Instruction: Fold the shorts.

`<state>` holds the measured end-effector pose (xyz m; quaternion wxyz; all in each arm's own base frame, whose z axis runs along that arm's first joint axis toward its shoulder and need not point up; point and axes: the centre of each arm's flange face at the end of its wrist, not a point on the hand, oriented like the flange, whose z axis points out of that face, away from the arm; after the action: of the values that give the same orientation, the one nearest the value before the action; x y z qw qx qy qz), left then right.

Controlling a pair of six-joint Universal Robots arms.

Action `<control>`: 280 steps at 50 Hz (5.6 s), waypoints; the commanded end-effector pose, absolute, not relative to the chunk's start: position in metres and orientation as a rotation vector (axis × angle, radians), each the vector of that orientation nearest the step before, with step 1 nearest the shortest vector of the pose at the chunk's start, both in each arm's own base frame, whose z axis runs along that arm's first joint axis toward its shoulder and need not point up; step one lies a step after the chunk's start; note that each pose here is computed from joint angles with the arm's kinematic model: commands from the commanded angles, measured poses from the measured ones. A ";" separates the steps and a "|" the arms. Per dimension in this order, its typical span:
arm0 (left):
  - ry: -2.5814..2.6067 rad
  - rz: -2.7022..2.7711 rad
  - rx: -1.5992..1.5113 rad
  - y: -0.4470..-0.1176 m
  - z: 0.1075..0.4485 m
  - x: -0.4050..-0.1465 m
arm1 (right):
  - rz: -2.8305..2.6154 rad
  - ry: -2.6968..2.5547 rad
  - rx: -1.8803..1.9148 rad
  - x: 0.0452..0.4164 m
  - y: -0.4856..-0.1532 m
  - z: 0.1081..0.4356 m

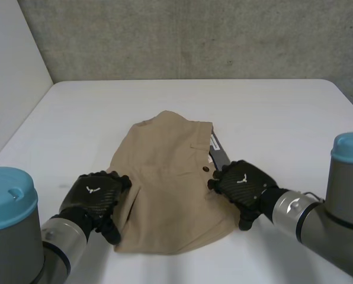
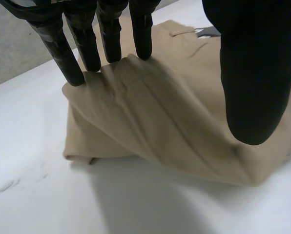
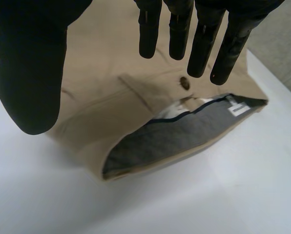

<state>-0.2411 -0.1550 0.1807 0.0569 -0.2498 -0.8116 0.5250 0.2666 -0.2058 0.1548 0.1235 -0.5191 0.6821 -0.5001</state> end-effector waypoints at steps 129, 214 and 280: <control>-2.456 1.853 -0.567 -0.223 0.161 -0.229 | -1.717 2.240 -1.137 0.274 -0.239 0.161; -2.385 1.850 -0.930 -0.238 0.114 -0.223 | -1.627 2.340 -0.778 0.259 -0.256 0.151; -2.289 1.912 -0.862 -0.279 0.131 -0.223 | -1.458 2.320 -1.117 0.265 -0.238 0.141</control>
<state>-0.2237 -0.2762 0.1343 0.0196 -0.2788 -0.7344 0.6185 0.2621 -0.2293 0.1454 0.0966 -0.3814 0.7929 -0.4654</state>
